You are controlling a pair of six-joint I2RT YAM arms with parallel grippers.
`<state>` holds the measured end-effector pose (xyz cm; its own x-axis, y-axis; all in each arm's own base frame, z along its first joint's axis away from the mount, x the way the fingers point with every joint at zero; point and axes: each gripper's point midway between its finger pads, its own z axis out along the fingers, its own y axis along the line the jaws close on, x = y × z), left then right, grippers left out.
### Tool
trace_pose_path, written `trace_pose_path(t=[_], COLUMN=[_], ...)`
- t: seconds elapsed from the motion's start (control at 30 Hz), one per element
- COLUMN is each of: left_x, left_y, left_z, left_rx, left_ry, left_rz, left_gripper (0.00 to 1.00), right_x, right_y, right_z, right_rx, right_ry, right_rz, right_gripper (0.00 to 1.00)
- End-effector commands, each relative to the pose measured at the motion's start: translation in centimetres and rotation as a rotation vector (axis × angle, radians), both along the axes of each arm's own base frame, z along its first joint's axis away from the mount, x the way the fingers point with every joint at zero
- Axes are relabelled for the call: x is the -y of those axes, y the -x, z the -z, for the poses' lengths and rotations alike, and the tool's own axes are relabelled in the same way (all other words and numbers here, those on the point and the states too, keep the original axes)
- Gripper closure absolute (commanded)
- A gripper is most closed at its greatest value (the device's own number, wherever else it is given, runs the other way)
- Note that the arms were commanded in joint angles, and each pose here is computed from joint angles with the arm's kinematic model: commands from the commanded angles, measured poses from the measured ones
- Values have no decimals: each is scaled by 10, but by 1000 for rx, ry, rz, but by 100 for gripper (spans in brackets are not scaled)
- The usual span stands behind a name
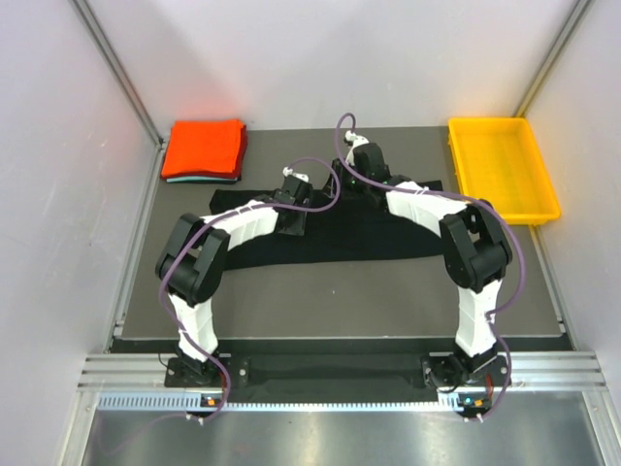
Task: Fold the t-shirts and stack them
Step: Fold the tshirt
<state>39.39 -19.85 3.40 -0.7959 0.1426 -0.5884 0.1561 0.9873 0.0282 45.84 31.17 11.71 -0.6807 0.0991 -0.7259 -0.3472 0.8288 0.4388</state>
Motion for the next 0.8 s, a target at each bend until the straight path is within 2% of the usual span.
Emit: trace_pose_path(t=[0.0,0.27,0.33,0.4,0.63,0.73,0.77], left_x=[-7,-10,-10,-9,-16,-17,-18], left_y=[-16,-24,-26,-27,-31,-36,-39], left_z=[-18,-21,-25,-29,-31,-33,-37], left_rx=[82,85,98,108,115,126,134], left_ry=[-25,-76,-73,-71,-111,-122,-125], left_rz=[-50,-47,-49,-43,-64,-77,-82], left_gripper=[58,67,73,76,78,88,95], right_x=[-2,-12,-14,-18,-38,-49,-51], right_y=[-7,-9,-10,-11,-2,1,2], right_z=[-39,-33,-29,-30,-23,-14,-12], right_rx=[90,61,52,52,13,-19,-30], right_ry=[-63,-89,-93,-95,-132,-139,-138], right_rz=[-5,7,8,1,-42,-46,-38], right_gripper=[55,55,56,55,56,56,56])
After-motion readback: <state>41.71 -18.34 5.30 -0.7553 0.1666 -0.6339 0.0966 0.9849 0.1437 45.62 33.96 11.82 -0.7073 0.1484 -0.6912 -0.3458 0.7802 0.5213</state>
